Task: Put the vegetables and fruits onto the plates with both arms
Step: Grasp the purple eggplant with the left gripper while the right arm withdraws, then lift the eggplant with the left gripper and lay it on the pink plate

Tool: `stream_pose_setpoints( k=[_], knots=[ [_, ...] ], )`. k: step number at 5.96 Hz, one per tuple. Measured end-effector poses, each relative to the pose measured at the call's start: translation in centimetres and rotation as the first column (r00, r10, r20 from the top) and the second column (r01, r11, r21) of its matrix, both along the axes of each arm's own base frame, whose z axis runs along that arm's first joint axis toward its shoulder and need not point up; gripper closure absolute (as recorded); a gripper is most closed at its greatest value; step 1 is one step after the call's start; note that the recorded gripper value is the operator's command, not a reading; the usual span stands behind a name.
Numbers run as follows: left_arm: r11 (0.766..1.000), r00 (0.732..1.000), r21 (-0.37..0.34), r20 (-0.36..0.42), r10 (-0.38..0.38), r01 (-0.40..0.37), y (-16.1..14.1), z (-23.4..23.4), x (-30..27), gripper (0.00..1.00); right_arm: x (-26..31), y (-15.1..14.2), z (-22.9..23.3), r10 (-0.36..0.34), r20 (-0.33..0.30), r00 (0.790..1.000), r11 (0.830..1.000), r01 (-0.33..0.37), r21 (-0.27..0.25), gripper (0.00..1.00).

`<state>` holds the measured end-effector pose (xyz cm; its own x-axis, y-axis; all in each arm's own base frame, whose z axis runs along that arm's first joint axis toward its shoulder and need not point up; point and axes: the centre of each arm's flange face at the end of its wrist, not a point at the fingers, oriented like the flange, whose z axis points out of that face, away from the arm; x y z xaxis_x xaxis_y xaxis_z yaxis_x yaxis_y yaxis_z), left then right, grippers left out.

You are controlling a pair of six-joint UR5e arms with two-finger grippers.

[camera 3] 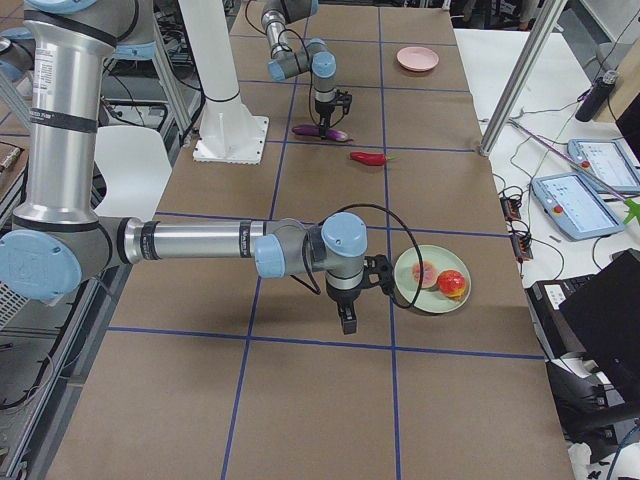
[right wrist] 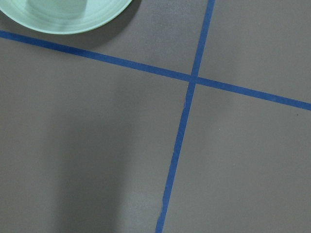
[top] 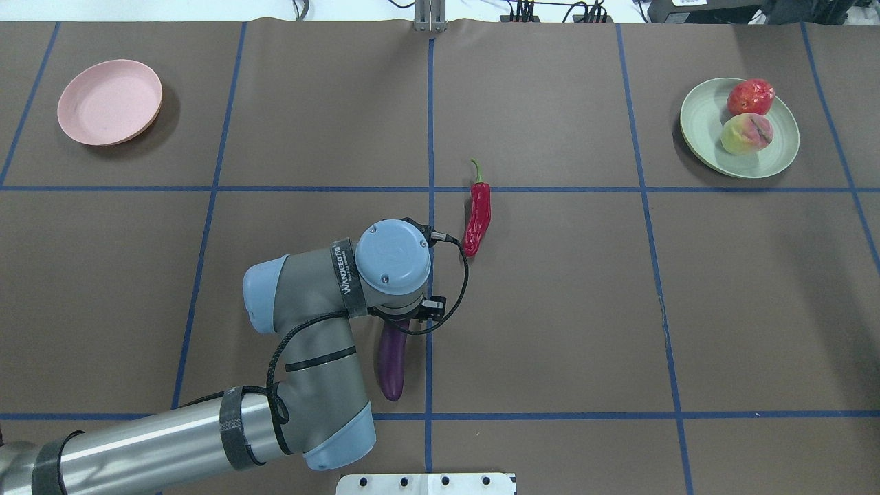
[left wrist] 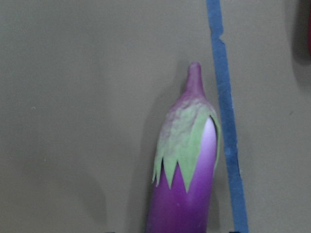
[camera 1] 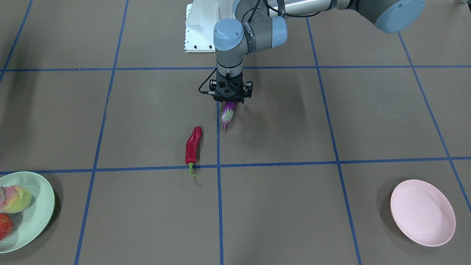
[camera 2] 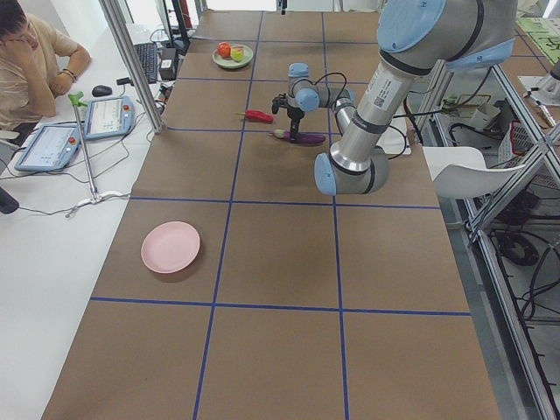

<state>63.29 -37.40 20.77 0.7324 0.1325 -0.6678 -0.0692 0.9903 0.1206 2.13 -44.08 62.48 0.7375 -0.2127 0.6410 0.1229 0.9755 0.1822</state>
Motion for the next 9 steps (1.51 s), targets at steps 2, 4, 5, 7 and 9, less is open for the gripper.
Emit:
stream_pose_setpoints(
  k=[2,4,5,7,9],
  knots=[
    [1.0,0.999,0.013,-0.036,-0.002,0.002,-0.2,-0.9,-0.2,1.0,-0.1,-0.2,-0.3,0.003,0.006,1.0,1.0,-0.003,0.001,0.01],
    [0.999,0.997,0.043,-0.075,-0.026,0.03,-2.4,-1.7,-1.8,1.0,-0.1,-0.3,-0.4,0.005,0.008,1.0,1.0,-0.005,0.001,0.01],
    [0.996,0.997,0.084,-0.077,-0.031,0.037,-5.0,-2.0,-3.8,1.0,-0.1,-0.3,-0.4,0.005,0.009,1.0,1.0,-0.005,0.0,0.01],
    [0.979,0.999,0.201,-0.038,-0.022,0.029,-14.5,-1.1,-11.5,1.0,-0.2,-0.4,-0.1,0.005,0.009,1.0,1.0,-0.005,-0.005,0.01],
    [0.968,0.994,0.226,0.05,0.102,-0.111,-27.7,6.5,-22.6,1.0,-0.2,-0.4,0.0,0.004,0.008,1.0,1.0,-0.004,-0.006,0.01]
  ],
)
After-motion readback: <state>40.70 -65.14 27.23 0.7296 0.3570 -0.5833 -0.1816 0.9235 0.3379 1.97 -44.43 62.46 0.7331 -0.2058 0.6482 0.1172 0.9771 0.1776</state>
